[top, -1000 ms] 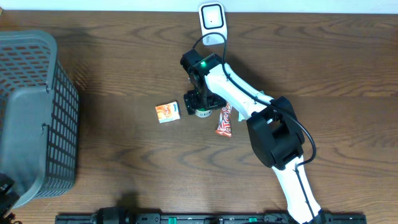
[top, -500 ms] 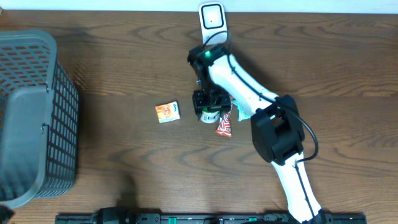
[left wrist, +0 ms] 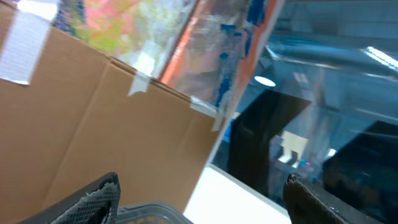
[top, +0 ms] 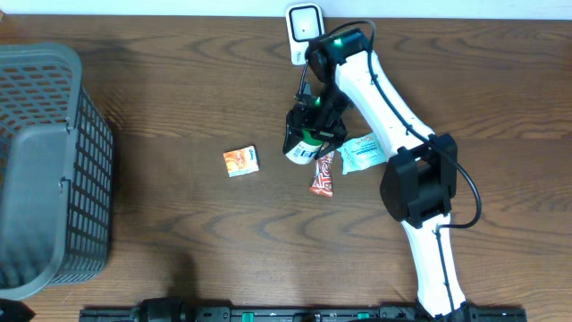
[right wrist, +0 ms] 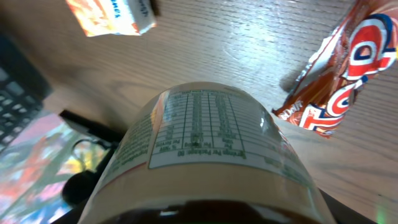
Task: Scan the item barcode
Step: 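Lift jar and hold its label up to the white scanner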
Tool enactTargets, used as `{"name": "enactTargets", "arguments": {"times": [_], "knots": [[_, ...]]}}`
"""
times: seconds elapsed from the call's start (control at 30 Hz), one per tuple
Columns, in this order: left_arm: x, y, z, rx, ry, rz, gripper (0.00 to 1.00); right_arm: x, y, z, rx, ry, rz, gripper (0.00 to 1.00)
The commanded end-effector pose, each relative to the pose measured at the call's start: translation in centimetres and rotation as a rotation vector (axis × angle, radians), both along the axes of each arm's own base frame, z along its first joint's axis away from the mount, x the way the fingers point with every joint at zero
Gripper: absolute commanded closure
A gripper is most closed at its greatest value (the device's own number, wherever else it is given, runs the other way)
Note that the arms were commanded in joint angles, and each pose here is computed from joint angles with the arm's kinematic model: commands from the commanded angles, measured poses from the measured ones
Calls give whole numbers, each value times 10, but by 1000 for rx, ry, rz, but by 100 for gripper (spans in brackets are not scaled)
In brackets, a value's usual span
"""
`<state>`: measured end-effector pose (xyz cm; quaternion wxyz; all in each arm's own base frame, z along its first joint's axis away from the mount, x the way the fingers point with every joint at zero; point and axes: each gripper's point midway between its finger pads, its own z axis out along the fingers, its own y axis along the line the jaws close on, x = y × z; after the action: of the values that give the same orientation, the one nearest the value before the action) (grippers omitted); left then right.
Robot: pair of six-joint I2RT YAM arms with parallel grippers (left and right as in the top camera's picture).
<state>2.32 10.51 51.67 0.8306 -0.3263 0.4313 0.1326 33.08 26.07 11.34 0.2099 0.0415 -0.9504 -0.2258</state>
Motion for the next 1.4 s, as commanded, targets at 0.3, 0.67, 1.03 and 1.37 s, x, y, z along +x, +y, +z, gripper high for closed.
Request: {"name": "enactTargets", "arguments": {"times": [0.3, 0.67, 1.03, 1.37], "knots": [[-36, -33, -18, 106, -120, -113, 16, 3, 7, 14, 99, -13, 10, 36], [-31, -35, -17, 116, -122, -127, 16, 2, 8, 14, 98, -11, 9, 36], [-29, -35, -20, 112, -104, -128, 16, 5, 3, 13, 121, -54, 68, 39], [-28, -35, -20, 111, -103, -128, 16, 66, -26, 20, 3, -358, 103, 42]]}}
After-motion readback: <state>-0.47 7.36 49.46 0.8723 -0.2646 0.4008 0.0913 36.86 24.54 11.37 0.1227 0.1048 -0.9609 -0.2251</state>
